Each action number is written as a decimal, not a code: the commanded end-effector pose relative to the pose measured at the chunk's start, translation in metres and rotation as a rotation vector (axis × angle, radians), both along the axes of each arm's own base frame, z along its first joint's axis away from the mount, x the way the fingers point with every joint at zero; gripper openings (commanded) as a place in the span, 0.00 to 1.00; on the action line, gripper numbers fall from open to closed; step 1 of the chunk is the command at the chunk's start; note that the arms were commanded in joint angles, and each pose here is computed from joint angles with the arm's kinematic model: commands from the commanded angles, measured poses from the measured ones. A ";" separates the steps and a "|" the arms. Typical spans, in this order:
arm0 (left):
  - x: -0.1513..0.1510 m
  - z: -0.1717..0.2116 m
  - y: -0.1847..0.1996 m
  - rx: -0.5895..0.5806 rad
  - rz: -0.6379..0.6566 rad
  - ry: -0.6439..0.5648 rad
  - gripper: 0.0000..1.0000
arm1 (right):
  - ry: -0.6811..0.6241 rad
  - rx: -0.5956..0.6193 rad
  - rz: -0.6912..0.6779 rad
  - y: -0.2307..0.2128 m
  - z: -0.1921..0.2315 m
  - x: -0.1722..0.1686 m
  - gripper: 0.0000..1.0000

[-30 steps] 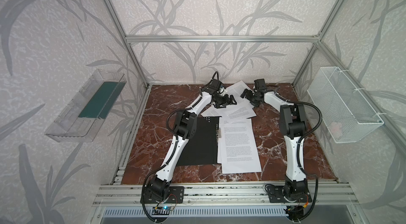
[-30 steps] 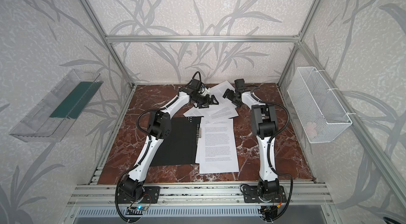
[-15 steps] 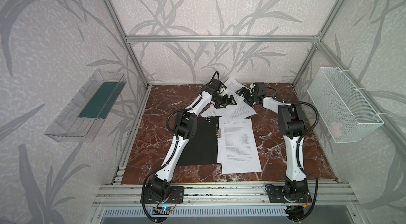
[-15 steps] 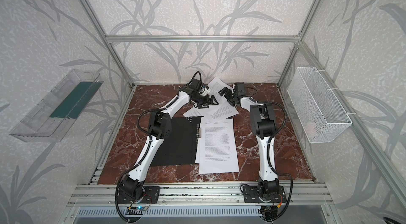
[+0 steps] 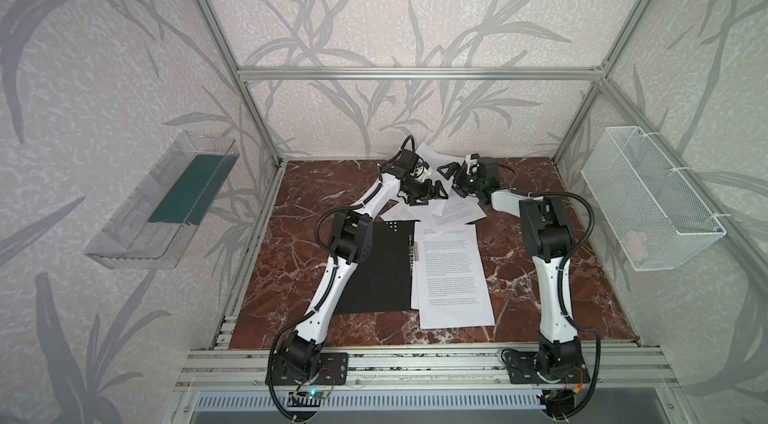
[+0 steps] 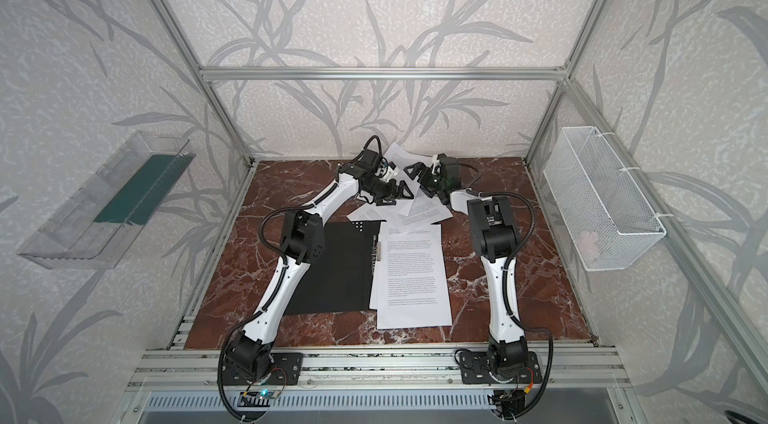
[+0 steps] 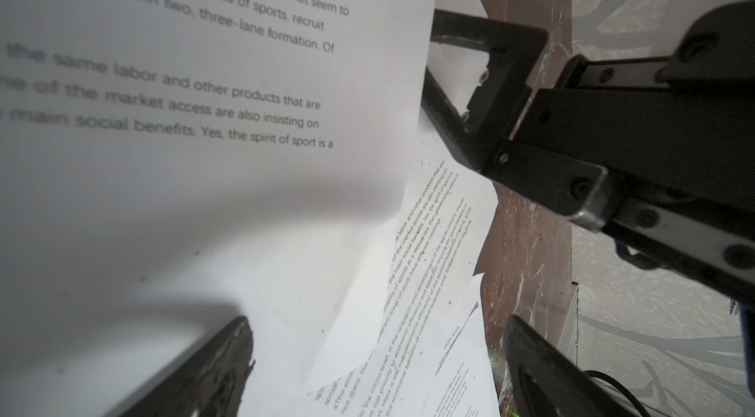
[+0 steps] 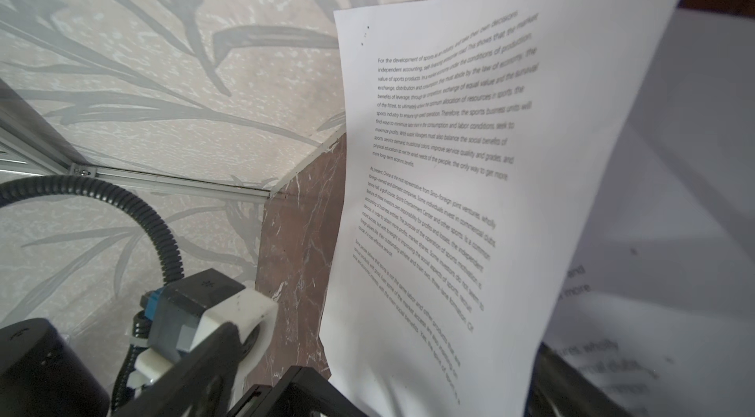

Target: Put the files into the folder

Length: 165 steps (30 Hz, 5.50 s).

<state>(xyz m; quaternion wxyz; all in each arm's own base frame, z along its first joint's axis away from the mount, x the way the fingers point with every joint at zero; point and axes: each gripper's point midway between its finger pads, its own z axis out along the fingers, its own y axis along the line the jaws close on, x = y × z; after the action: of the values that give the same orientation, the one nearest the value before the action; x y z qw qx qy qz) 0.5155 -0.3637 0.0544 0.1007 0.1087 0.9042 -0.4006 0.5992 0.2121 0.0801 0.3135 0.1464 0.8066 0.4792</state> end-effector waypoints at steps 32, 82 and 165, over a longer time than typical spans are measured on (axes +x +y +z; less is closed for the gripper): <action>-0.054 0.281 0.006 -0.467 0.117 -0.323 0.98 | -0.146 -0.098 0.013 -0.007 0.112 -0.030 0.00; -0.322 0.152 0.210 0.135 0.231 -0.413 0.99 | 0.222 -0.623 0.322 -0.069 -0.018 -0.348 0.00; -0.323 0.157 0.211 0.111 0.243 -0.432 0.99 | 0.293 -0.385 -0.116 -0.085 -0.009 -0.229 0.99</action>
<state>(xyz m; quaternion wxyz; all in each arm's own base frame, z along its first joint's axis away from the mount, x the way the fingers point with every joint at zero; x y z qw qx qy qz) 0.1940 -0.1542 0.2121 0.3282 0.0848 0.8906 -0.3030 0.3439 0.1171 0.0577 0.2299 0.1796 0.9257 0.2408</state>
